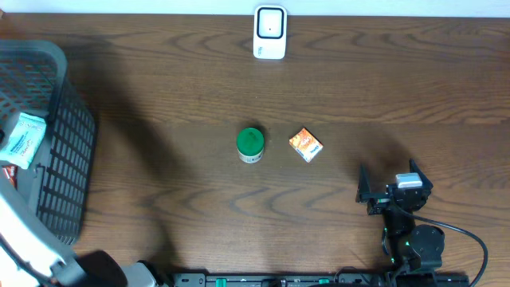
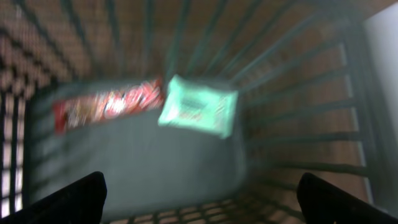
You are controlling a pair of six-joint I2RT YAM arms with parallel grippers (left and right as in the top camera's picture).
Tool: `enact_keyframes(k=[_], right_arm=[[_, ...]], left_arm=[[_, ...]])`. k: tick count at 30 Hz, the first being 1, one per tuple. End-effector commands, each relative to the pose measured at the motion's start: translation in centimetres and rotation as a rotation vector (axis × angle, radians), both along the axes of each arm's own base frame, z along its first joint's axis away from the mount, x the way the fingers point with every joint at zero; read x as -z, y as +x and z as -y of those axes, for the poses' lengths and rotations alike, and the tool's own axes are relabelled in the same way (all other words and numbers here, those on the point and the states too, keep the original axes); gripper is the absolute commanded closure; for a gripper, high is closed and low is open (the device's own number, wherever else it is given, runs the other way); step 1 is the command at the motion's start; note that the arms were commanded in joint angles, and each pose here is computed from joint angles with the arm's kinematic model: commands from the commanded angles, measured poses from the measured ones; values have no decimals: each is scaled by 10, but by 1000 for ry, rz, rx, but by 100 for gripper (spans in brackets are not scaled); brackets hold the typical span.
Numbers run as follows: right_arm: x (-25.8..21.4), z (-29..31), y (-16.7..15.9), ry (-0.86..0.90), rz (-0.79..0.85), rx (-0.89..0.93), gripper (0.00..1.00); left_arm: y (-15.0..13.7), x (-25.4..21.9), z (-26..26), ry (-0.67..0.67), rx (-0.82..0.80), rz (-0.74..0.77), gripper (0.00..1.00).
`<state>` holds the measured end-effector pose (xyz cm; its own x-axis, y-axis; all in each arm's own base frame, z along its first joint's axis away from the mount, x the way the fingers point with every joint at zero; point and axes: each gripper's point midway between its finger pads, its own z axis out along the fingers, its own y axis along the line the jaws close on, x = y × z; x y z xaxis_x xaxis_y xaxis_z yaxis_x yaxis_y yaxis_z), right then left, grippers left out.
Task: Scan the item barcode
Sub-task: 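Reach the left gripper into the basket and grasp the mint-green wipes pack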
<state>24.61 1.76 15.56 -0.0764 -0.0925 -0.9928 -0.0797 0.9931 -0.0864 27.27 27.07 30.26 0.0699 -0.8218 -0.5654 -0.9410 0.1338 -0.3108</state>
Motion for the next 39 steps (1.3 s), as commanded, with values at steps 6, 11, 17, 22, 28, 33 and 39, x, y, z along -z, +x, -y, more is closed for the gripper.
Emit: enact_keyframes(k=[6,11,17,22,28,33,39], right_arm=[[2,2,0,11,-5,9,1],[2,2,0,11,-4,10,1],[2,2,0,11,-4,9,1],[2,2,0,11,-4,10,1],[2,2,0,11,-4,10,1],[2,2,0,11,-5,10,1],[2,2,0,11,-5,9,1]], left_arm=[[18,134,-19,-201,-46,-79,2],[31,173,-25,-196,-14,-59,2],[34,214,-27,-187,-3,-54,2],[34,243,-26,-190,-2,-56,2],[31,273,-29,-224,-13,-72,2],[28,289,-36,-245,-28,-73,2],[28,315,-38,-270,-30,-89,2]])
